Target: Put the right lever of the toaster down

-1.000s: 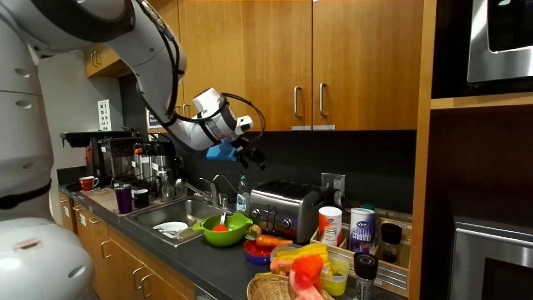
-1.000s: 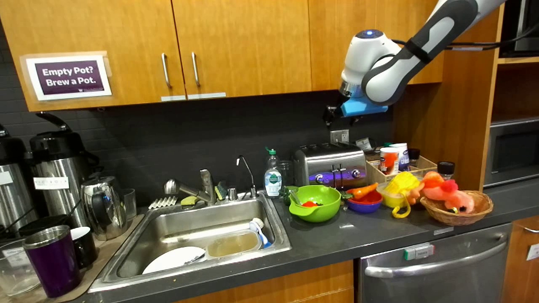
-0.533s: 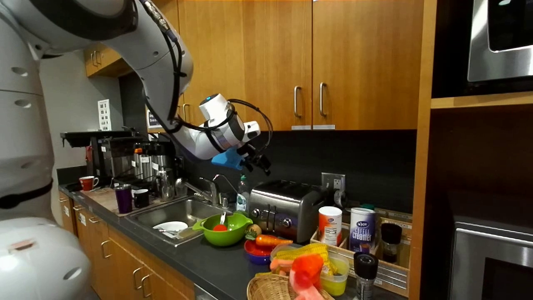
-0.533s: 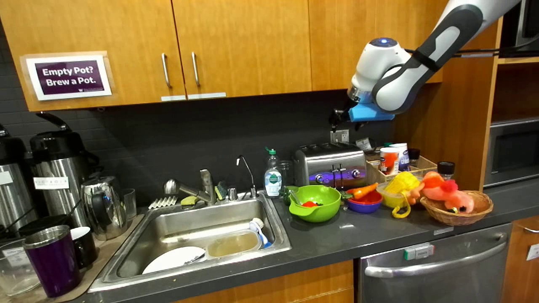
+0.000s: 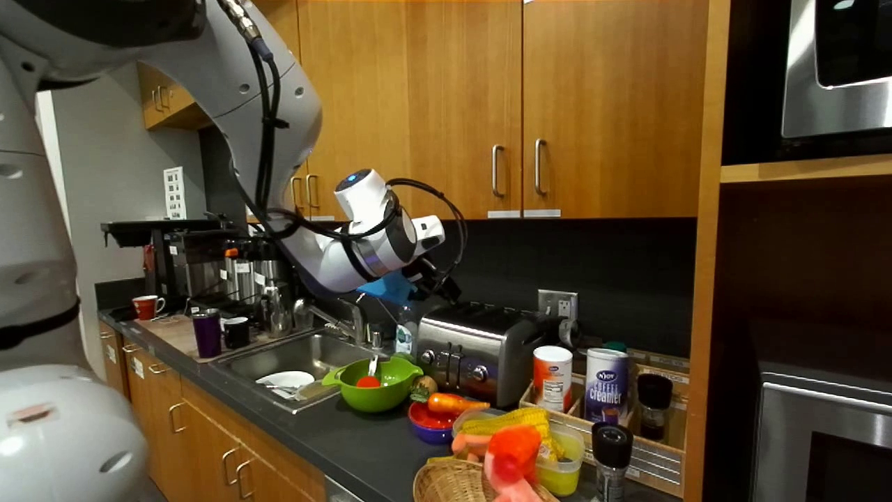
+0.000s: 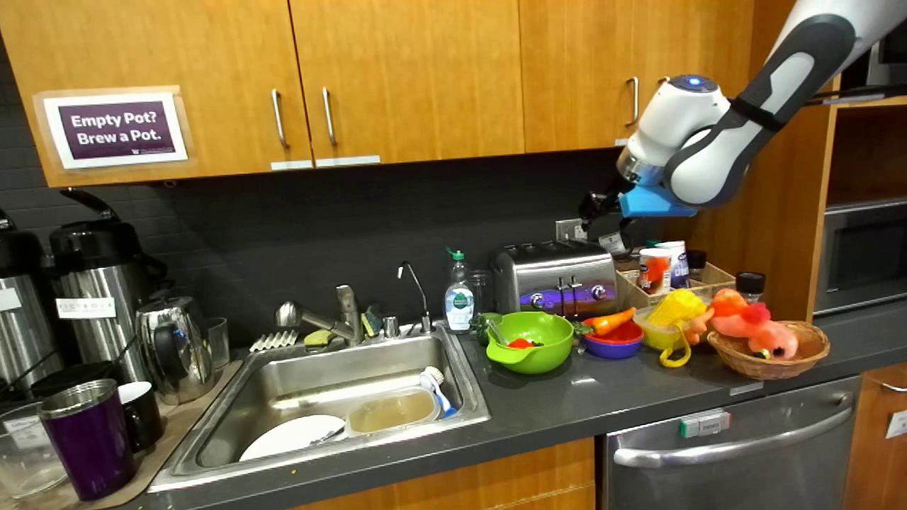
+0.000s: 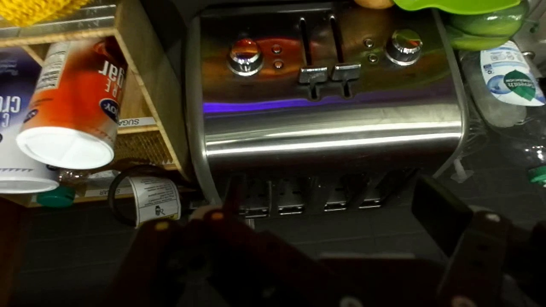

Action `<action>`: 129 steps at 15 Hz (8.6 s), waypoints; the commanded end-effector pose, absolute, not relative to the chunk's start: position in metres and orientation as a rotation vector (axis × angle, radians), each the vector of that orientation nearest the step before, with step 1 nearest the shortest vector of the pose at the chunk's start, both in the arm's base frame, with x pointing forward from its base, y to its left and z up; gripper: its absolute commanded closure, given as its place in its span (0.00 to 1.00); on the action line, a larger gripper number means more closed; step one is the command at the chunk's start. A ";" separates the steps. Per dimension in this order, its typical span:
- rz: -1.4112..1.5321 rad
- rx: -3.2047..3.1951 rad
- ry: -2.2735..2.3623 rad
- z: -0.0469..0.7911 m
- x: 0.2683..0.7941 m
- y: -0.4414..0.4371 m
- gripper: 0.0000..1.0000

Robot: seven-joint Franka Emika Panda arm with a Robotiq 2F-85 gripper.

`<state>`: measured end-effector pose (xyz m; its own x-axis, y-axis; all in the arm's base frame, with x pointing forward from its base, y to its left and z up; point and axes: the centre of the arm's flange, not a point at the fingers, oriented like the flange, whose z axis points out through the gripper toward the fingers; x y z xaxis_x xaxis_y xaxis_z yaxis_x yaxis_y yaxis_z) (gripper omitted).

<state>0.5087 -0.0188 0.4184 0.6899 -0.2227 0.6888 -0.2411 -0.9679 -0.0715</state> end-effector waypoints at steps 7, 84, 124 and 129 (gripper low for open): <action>1.178 2.866 -0.366 0.415 0.490 -0.025 0.00; 1.343 3.017 -0.517 0.320 0.578 -0.047 1.00; 1.236 3.087 -0.577 0.297 0.586 -0.047 0.78; 1.245 3.076 -0.574 0.291 0.584 -0.042 0.74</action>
<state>0.5840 -0.0425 0.2910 0.6727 -0.3904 0.6286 -0.2248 -0.9171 -0.3291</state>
